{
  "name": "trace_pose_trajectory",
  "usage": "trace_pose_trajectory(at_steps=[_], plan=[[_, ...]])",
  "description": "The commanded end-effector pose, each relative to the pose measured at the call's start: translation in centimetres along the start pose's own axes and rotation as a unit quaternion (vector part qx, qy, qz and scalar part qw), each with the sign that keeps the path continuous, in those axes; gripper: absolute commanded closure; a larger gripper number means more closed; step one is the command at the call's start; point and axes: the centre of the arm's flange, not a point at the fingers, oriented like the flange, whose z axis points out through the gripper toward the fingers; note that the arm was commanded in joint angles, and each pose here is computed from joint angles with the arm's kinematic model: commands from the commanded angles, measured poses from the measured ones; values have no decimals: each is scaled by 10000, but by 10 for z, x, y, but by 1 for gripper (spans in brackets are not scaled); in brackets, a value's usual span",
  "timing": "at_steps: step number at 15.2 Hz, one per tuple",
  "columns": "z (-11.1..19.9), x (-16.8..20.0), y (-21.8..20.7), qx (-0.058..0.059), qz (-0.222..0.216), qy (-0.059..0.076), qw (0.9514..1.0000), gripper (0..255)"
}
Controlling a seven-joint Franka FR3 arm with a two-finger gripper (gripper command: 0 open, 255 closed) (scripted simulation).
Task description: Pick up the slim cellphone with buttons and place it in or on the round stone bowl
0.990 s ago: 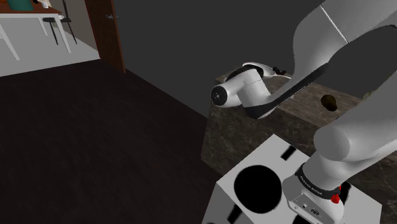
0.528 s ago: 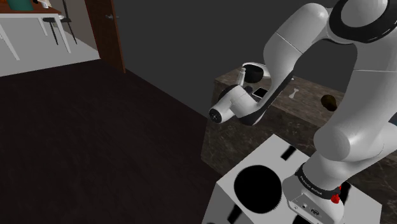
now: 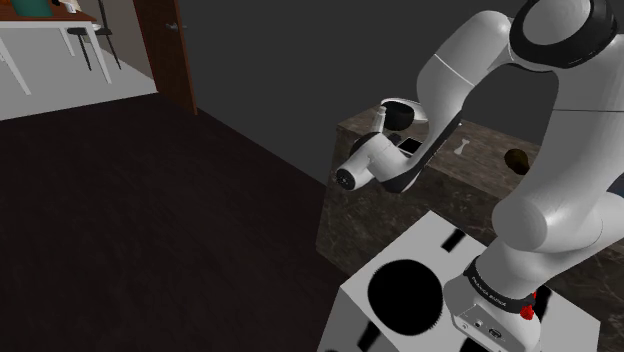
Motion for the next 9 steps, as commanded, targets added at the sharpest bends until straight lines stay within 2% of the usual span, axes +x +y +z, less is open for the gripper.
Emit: trace_pose_trajectory(at_steps=[1,6,7,9], plan=[[2,-1,0,0,-1,2,10000,0],[2,-1,0,0,-1,2,10000,0],[2,-1,0,0,-1,2,10000,255],[2,0,0,0,0,1,10000,255]])
